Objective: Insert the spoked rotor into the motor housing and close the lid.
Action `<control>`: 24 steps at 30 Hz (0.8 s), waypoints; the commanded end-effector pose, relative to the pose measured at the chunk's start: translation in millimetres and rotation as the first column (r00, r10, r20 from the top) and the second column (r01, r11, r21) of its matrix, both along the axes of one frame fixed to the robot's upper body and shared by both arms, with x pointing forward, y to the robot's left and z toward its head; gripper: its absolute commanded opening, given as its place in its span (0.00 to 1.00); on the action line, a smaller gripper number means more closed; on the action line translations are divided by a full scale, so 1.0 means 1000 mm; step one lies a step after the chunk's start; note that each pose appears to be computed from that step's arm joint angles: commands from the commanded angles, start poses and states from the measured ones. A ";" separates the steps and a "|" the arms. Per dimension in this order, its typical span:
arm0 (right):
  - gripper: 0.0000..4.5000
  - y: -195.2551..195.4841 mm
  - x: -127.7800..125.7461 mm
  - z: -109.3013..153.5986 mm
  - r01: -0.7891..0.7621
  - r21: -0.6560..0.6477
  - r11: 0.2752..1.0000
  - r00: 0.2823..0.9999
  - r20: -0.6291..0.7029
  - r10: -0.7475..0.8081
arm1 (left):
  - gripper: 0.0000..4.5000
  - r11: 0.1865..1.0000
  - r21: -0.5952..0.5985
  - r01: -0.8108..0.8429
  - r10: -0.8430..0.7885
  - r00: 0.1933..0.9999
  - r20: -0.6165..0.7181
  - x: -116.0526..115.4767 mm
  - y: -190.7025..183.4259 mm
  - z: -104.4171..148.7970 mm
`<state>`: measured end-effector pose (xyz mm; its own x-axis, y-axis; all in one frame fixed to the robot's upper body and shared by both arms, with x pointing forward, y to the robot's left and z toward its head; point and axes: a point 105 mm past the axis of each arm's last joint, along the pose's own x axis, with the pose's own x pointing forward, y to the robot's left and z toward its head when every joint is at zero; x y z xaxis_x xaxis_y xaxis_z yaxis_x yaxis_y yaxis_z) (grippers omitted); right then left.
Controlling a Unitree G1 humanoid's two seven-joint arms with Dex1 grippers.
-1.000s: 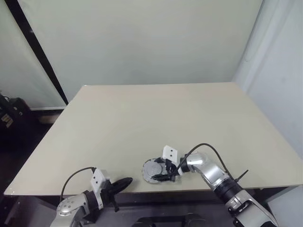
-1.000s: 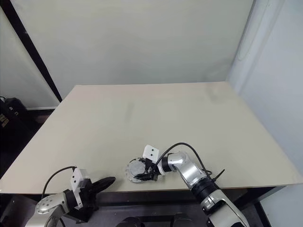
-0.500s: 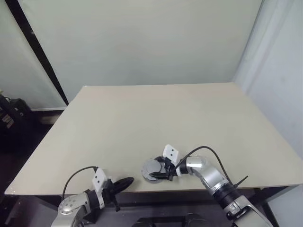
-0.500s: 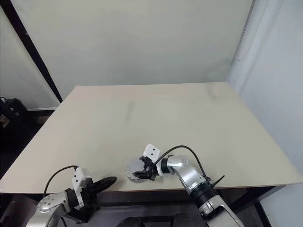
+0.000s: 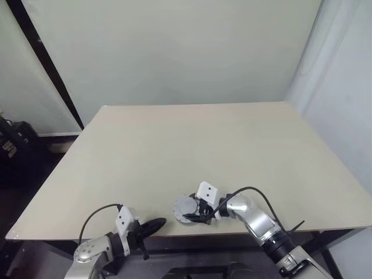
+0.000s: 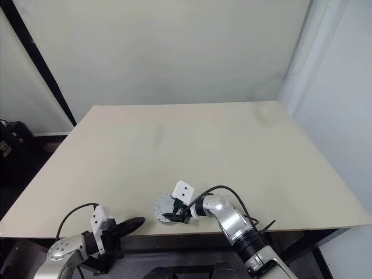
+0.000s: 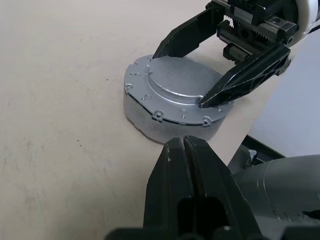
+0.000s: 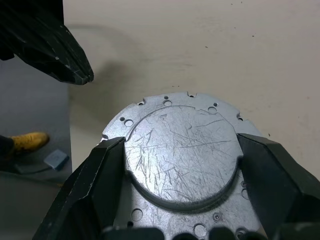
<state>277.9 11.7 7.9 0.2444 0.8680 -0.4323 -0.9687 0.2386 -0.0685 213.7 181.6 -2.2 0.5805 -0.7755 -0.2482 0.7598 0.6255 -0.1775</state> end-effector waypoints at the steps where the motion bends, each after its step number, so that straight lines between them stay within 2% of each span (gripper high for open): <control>1: 0.73 -0.001 -0.001 -0.001 -0.011 -0.024 1.000 1.000 0.020 0.011 | 0.00 1.000 -0.025 0.010 -0.009 0.999 0.054 0.009 -0.005 0.014; 9: 0.73 -0.003 -0.001 -0.002 -0.015 -0.038 0.999 1.000 0.019 0.015 | 0.00 0.996 -0.083 -0.024 0.029 0.998 0.058 0.024 -0.018 0.024; 13: 0.73 -0.004 -0.002 -0.003 -0.017 -0.047 0.999 1.000 0.015 0.018 | 0.00 0.997 -0.074 -0.021 0.023 0.999 0.034 0.028 -0.026 0.018; 19: 0.73 -0.006 -0.001 -0.003 -0.018 -0.062 0.998 1.000 0.020 0.019 | 0.00 0.997 0.068 0.024 -0.021 0.998 -0.057 0.024 -0.030 -0.005; 24: 0.73 -0.007 -0.002 0.000 -0.034 -0.064 0.997 0.999 0.024 0.036 | 0.00 0.991 0.129 0.024 -0.012 0.996 -0.093 0.026 -0.031 -0.014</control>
